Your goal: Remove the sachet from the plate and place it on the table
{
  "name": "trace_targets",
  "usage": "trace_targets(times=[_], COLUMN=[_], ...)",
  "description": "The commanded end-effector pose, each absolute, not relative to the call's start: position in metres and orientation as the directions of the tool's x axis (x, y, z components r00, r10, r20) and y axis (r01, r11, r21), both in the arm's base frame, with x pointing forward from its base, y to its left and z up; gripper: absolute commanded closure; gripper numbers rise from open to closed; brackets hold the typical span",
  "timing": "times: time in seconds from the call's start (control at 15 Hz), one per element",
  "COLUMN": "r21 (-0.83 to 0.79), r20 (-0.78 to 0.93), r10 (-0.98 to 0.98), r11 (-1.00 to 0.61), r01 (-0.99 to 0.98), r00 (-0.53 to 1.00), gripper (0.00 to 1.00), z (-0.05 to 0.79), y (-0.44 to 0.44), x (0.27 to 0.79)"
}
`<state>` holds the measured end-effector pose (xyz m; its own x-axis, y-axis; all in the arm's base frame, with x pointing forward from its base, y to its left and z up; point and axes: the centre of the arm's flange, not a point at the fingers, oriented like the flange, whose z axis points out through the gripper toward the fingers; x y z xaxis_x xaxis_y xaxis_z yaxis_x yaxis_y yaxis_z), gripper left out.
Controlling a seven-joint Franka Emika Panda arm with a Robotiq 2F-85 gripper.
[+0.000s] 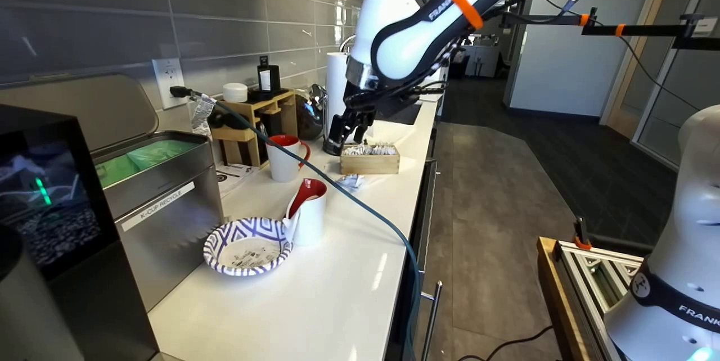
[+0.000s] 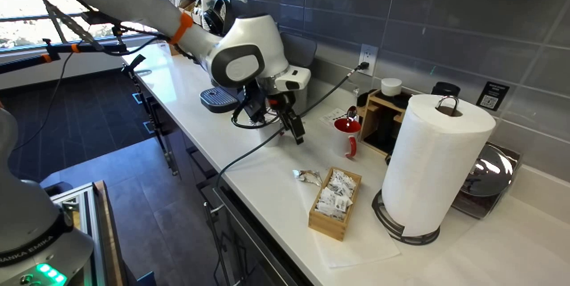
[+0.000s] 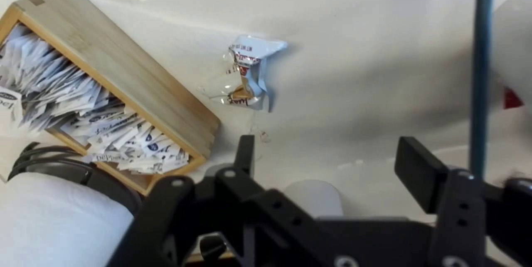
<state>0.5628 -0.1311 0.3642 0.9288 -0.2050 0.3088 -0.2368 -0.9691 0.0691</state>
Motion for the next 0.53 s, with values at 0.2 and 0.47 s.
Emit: trace_targets(times=[0.2, 0.47], r21=[-0.05, -0.047], r20=[0.434, 0.445], r10=[-0.125, -0.152], r11=[-0.992, -0.988], r01=[-0.115, -0.147], r00=[0.892, 0.882], gripper=[0.0, 0.0], z=[0.448, 0.454], y=[-0.11, -0.112], x=[0.441, 0.448])
